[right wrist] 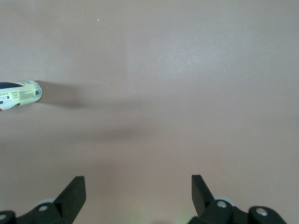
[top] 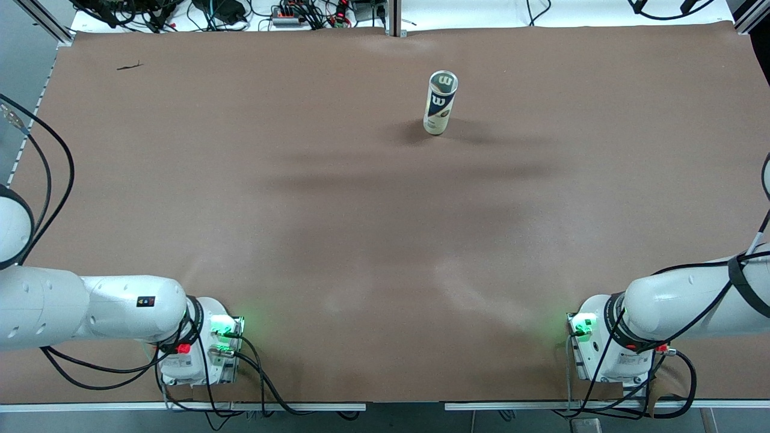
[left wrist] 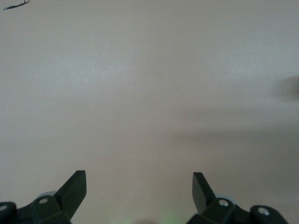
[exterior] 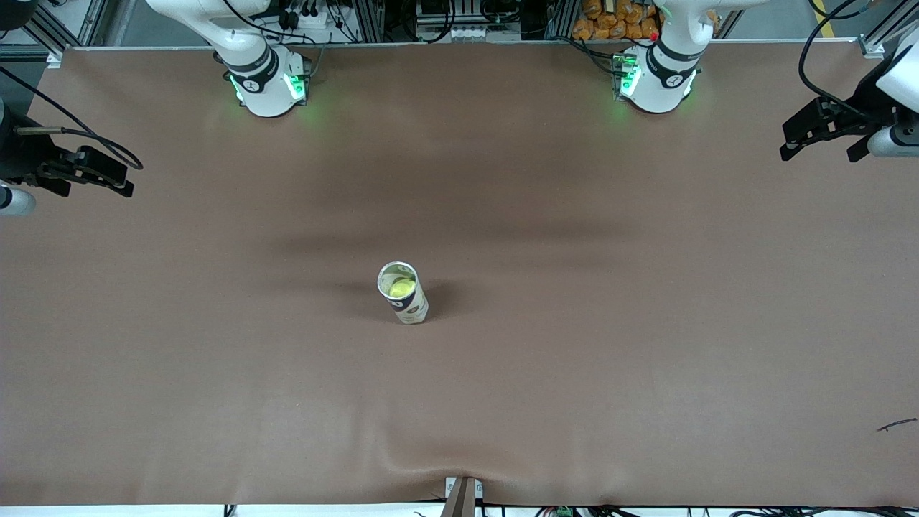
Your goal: Insert tennis ball vertically with right arm
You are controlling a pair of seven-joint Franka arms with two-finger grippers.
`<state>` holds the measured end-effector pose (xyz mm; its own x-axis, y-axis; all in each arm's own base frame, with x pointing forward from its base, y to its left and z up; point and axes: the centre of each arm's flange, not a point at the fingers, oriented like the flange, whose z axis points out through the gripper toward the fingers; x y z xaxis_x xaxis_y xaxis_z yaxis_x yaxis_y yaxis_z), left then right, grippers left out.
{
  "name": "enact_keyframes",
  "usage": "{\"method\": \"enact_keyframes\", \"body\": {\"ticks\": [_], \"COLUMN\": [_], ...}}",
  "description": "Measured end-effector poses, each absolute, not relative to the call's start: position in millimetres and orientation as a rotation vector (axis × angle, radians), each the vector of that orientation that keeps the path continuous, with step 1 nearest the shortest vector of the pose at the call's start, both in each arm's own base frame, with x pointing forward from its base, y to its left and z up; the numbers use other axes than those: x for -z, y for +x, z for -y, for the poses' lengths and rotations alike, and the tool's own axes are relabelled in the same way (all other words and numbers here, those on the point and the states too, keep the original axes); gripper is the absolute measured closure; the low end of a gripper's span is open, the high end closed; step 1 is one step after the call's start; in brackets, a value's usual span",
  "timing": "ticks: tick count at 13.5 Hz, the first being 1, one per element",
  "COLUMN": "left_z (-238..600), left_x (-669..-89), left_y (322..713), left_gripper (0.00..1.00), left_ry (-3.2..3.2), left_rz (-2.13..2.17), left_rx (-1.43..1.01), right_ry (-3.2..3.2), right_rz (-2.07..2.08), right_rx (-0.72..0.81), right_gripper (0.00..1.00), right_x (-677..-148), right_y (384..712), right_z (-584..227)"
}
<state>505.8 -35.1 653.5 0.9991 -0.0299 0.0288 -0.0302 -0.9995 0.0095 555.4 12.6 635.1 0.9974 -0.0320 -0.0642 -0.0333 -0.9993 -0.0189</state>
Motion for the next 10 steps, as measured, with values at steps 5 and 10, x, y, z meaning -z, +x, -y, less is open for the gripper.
{"method": "enact_keyframes", "body": {"ticks": [5, 10], "left_z": [34.2, 33.5], "left_x": [-657.6, -656.3], "left_y": [506.6, 507.5], "left_gripper": [0.00, 0.00], "left_ry": [3.130, 3.130], "left_rz": [0.045, 0.043], "left_rx": [-0.059, -0.055], "right_ry": [-3.120, -3.120], "right_rz": [-0.051, -0.051], "right_rx": [-0.103, -0.104], "right_gripper": [0.00, 0.00], "right_x": [-633.9, -633.3], "right_y": [555.4, 555.5], "right_z": [-12.6, -12.6]}}
